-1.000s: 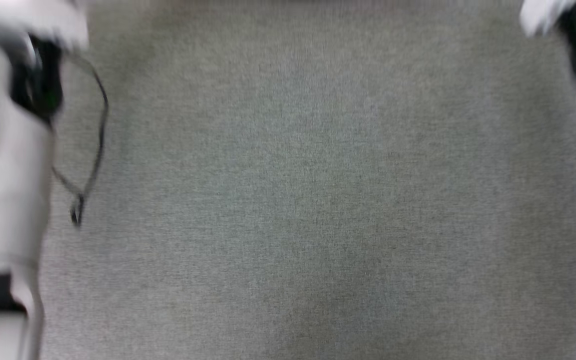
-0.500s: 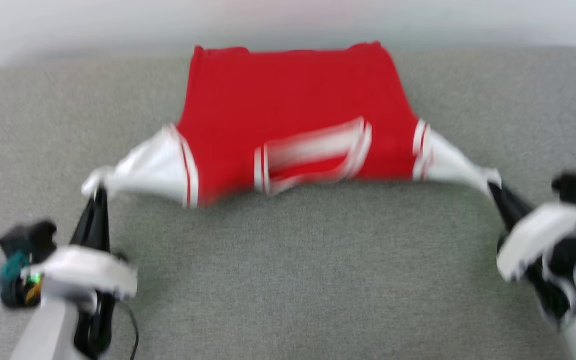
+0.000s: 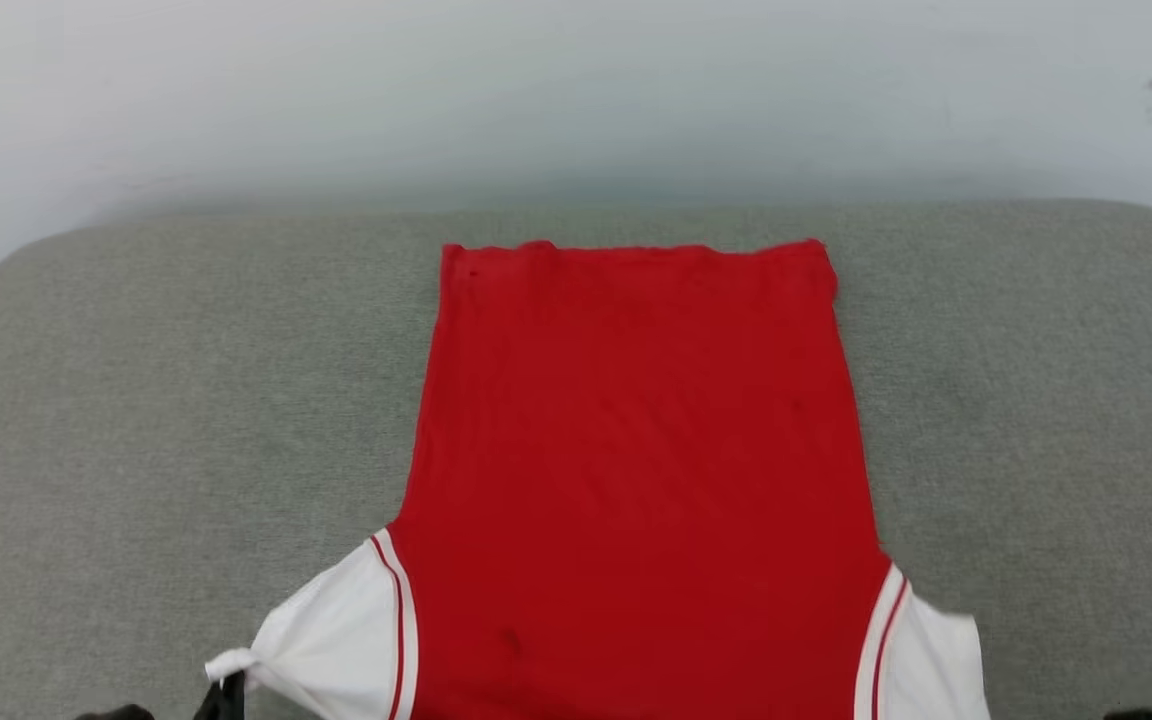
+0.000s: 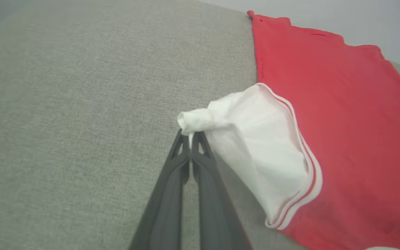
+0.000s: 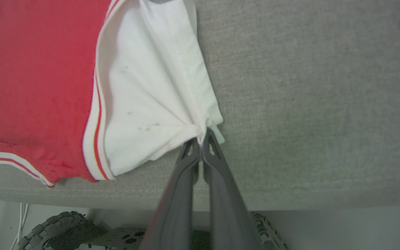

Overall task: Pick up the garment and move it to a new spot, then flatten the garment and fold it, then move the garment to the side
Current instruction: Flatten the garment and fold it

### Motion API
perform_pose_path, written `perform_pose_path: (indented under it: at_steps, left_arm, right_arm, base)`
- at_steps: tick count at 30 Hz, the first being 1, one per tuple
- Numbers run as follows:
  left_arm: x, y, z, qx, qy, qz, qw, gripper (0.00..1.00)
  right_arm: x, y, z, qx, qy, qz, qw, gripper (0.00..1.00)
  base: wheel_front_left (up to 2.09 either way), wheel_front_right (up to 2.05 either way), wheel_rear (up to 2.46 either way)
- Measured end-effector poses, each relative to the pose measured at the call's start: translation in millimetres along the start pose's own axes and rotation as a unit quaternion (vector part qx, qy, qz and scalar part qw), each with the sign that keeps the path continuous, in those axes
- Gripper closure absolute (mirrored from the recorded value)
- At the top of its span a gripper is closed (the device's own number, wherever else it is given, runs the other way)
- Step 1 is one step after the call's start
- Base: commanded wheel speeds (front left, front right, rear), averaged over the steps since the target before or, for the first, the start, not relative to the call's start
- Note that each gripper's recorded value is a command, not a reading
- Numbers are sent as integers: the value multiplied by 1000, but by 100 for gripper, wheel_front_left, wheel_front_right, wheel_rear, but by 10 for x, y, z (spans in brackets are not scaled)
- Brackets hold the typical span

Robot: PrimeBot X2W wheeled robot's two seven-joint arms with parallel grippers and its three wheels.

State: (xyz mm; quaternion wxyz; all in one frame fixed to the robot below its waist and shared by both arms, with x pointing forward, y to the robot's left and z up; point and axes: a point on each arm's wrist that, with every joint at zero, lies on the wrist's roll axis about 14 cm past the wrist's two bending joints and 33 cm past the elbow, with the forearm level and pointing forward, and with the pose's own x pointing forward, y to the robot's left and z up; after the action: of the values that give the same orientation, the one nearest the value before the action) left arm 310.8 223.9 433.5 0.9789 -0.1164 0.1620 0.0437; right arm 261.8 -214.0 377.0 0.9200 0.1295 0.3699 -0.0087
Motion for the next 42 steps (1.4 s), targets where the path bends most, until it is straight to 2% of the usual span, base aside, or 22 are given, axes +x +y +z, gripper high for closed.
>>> perform_pose_path:
  at_steps: [3, 4, 5, 8, 13, 18, 21, 29, 36, 42]
  left_arm:
    - [-128, 10, -53, 1, 8, 8, 1000, 100]
    - [-148, -9, -46, 1, 6, 7, 1000, 100]
    - [-164, -34, -31, 0, 3, 6, 1000, 100]
    - [-193, -71, 18, 0, -7, 1, 1000, 100]
    - [-166, -172, 154, 5, -29, -16, 999, 100]
    - [-25, -313, 395, 22, -59, -37, 997, 100]
    - [90, -393, 479, 28, -69, -49, 996, 100]
    - [435, -430, 514, 21, -80, -57, 995, 100]
    - [679, -295, 300, 17, -56, -40, 997, 100]
    - [799, -159, 135, 16, -36, -22, 999, 100]
  right_arm:
    - [-94, 27, -299, -3, 61, -4, 998, 100]
    - [-105, 47, -310, -1, 65, -1, 998, 73]
    - [-108, 62, -265, -7, 60, -1, 998, 0]
    - [-74, 107, 29, -16, 16, 5, 1000, 0]
    - [54, 201, 991, -28, -133, 14, 991, 0]
    - [370, 243, 1656, -14, -187, 21, 982, 0]
    - [676, 261, 1956, -8, -175, 26, 984, 0]
    - [1571, 462, 2435, -15, -67, 29, 997, 0]
    - [2267, 770, 2383, -33, 35, 35, 998, 0]
    - [2691, 917, 2111, -41, 103, 35, 993, 0]
  base:
    - [0, 0, 0]
    - [0, 0, 0]
    - [0, 0, 0]
    - [0, 0, 0]
    - [0, 0, 0]
    - [0, 0, 0]
    - [0, 0, 0]
    - [0, 0, 0]
    - [0, 0, 0]
    - [0, 0, 0]
